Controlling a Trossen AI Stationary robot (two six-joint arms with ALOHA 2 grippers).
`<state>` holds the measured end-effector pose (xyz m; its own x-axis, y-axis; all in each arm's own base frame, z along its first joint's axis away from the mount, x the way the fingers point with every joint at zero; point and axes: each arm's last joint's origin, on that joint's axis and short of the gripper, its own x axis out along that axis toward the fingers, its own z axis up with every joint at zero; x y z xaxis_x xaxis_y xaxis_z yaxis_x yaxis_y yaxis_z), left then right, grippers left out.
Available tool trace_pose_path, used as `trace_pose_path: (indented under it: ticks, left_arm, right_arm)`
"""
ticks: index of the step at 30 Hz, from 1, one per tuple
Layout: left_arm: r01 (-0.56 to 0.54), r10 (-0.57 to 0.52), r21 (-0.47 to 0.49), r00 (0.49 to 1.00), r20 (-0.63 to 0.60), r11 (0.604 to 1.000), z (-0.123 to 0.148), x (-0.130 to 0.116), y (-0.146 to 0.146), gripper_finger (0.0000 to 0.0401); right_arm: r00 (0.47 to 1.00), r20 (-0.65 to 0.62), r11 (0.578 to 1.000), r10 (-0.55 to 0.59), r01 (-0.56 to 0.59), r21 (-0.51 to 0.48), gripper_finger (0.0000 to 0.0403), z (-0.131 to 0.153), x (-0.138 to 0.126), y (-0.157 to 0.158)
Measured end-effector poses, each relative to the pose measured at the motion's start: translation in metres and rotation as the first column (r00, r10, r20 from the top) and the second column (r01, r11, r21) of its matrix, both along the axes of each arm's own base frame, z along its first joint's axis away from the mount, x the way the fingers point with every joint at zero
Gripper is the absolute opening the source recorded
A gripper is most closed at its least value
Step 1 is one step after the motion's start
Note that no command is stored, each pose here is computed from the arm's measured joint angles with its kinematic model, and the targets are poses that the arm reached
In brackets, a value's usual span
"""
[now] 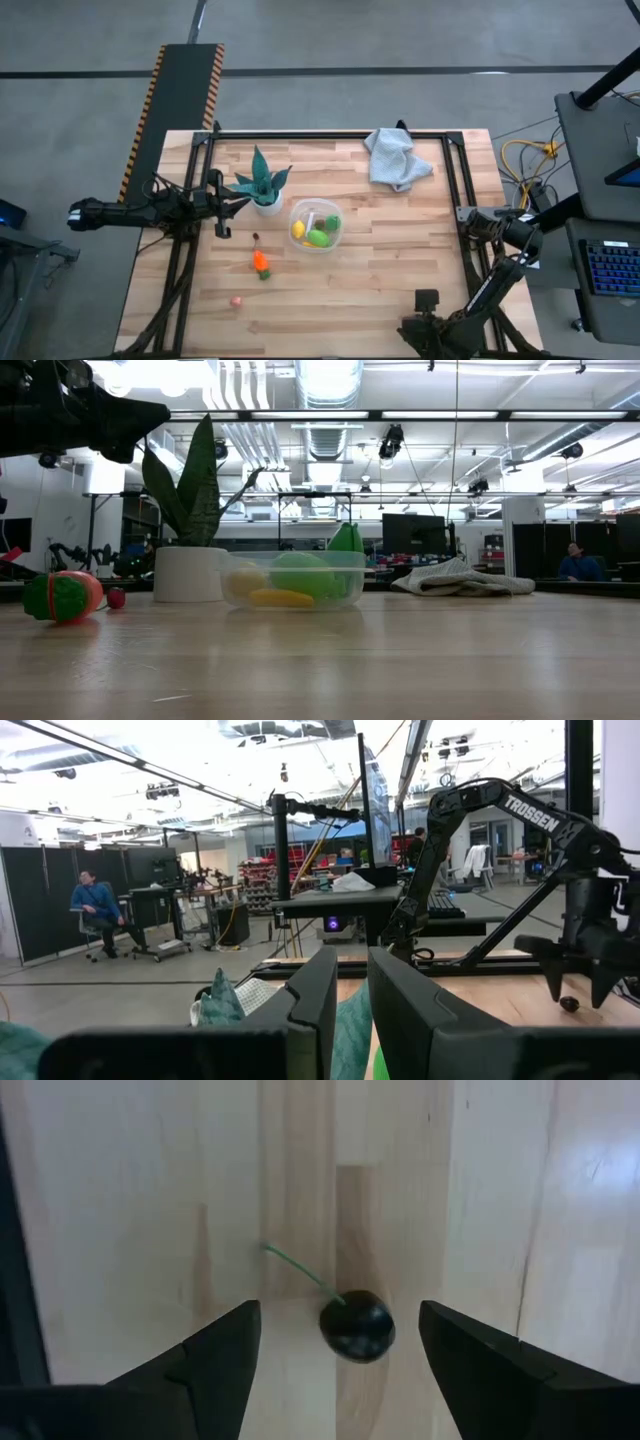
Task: Pick and placing Produce into tupperware
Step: Put the black cherry into the container
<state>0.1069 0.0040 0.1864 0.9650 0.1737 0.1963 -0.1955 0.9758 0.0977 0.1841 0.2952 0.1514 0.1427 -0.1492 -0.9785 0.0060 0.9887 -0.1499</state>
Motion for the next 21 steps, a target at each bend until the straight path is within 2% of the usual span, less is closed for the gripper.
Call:
trace_pose_path:
  ticks: [12,21]
  left_arm:
    - [0.0,0.0,0.0,1.0,-0.001,1.0,-0.0001,0.0001,0.0,0.0048]
    - [0.0,0.0,0.0,1.0,-0.006,1.0,-0.0005,0.0005,0.0,0.0048]
  right_arm:
    - [1.0,0.005,1.0,-0.01,0.01,0.003,0.0256,-0.0081,-0.0027,-0.003]
    - [1.0,0.009,1.0,-0.009,0.009,0.013,0.0221,-0.0089,-0.0026,-0.0026]
